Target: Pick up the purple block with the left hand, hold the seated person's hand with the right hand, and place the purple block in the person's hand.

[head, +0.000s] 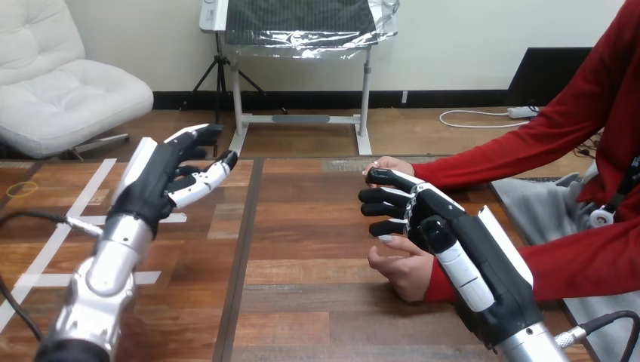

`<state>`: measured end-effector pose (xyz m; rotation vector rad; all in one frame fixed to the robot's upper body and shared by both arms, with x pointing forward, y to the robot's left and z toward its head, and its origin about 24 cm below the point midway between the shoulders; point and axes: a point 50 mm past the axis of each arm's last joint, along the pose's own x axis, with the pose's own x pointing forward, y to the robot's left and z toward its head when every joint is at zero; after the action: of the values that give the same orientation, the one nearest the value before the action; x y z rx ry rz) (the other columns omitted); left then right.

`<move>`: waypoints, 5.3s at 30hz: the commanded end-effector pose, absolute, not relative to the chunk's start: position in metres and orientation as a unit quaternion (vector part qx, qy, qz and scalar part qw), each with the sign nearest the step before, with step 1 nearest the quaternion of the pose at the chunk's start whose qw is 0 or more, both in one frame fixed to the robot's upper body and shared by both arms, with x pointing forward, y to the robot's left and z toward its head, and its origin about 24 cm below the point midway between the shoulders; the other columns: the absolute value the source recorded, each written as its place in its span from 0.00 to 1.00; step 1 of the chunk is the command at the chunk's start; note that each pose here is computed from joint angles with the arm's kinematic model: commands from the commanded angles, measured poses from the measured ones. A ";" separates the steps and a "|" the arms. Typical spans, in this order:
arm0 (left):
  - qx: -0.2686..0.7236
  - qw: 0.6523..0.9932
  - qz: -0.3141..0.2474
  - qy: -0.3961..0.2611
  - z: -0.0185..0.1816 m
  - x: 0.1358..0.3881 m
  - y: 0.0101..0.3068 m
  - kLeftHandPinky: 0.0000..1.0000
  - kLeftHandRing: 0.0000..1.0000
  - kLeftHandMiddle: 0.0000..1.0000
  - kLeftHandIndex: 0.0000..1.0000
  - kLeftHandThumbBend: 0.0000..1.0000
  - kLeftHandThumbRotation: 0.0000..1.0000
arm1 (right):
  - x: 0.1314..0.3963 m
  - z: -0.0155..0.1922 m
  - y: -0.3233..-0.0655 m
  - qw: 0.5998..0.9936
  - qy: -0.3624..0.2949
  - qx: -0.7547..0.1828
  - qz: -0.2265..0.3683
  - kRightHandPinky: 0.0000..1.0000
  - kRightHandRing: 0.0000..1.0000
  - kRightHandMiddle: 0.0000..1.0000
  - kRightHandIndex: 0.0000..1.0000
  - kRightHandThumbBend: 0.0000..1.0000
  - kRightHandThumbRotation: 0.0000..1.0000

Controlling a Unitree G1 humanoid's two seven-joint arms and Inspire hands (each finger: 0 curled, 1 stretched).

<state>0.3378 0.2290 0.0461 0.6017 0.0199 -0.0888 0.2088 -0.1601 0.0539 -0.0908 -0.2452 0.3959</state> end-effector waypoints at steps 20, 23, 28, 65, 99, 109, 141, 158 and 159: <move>0.434 0.900 -0.007 0.031 0.088 0.378 0.241 0.76 0.85 0.86 0.85 0.55 0.40 | 0.215 0.077 -0.159 0.963 -0.178 -0.051 0.196 0.70 0.77 0.78 0.82 0.80 0.93; 0.447 0.894 -0.004 0.035 0.088 0.379 0.242 0.75 0.84 0.85 0.84 0.55 0.42 | 0.215 0.077 -0.160 0.963 -0.177 -0.052 0.196 0.70 0.77 0.78 0.82 0.80 0.93; 0.456 0.889 -0.002 0.048 0.089 0.380 0.244 0.73 0.84 0.85 0.83 0.56 0.42 | 0.215 0.077 -0.159 0.963 -0.176 -0.052 0.196 0.69 0.76 0.78 0.82 0.80 0.93; 0.554 0.818 0.052 0.145 0.077 0.379 0.255 0.72 0.81 0.83 0.83 0.61 0.40 | 0.215 0.077 -0.159 0.962 -0.177 -0.052 0.200 0.70 0.75 0.76 0.81 0.81 0.93; 0.572 0.792 0.081 0.197 0.066 0.374 0.260 0.76 0.82 0.83 0.83 0.66 0.33 | 0.214 0.079 -0.160 0.962 -0.180 -0.060 0.195 0.69 0.73 0.73 0.79 0.79 0.94; 0.577 0.787 0.078 0.207 0.065 0.374 0.259 0.75 0.82 0.83 0.83 0.66 0.37 | 0.213 0.080 -0.160 0.962 -0.177 -0.061 0.197 0.69 0.74 0.73 0.79 0.80 0.94; 0.573 0.788 0.075 0.214 0.061 0.373 0.256 0.74 0.82 0.84 0.84 0.67 0.41 | 0.210 0.082 -0.161 0.962 -0.181 -0.064 0.196 0.68 0.73 0.73 0.79 0.80 0.95; 0.569 0.791 0.069 0.216 0.057 0.371 0.254 0.83 0.86 0.86 0.84 0.67 0.39 | 0.209 0.083 -0.160 0.960 -0.185 -0.064 0.199 0.66 0.72 0.72 0.78 0.79 0.96; 0.572 0.788 0.067 0.217 0.056 0.371 0.254 0.84 0.86 0.86 0.84 0.67 0.39 | 0.209 0.084 -0.160 0.960 -0.185 -0.064 0.199 0.66 0.72 0.72 0.78 0.79 0.95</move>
<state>0.3558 0.2624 0.0340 1.2169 0.5472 0.1321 0.2048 -0.1588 0.0668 -0.1105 -0.2989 0.4069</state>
